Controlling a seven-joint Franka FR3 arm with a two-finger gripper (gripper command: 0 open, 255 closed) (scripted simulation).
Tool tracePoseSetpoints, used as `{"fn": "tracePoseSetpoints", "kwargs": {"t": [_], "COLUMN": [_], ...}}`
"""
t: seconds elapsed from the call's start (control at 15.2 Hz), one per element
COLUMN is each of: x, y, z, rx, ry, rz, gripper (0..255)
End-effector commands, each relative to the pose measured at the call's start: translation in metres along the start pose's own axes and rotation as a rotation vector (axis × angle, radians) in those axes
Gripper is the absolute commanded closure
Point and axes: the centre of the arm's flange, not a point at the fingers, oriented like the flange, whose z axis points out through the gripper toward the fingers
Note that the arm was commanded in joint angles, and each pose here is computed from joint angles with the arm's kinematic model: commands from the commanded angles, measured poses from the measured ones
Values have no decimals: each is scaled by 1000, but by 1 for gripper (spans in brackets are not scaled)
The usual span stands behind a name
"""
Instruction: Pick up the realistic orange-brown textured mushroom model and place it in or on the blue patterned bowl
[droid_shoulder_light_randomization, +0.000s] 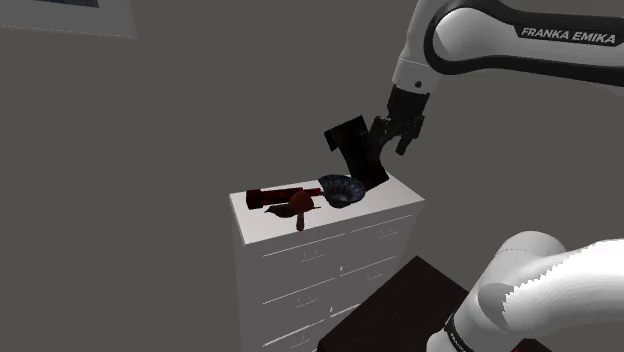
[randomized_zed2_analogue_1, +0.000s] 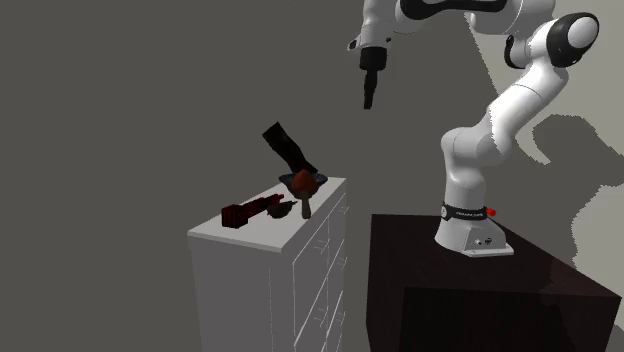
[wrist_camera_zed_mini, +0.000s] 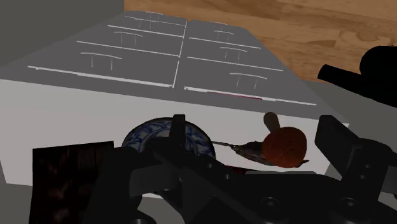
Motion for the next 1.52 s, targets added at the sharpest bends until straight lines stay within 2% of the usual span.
{"fn": "tracePoseSetpoints", "kwargs": {"t": [0.0,0.73,1.45], "x": [0,129,212], "y": [0,-90,-196], "z": [0,80,195], "rx": [0,-149,-297], "ry": [0,-180,-361], "rz": [0,-293,-586], "gripper": [0,0,0]}}
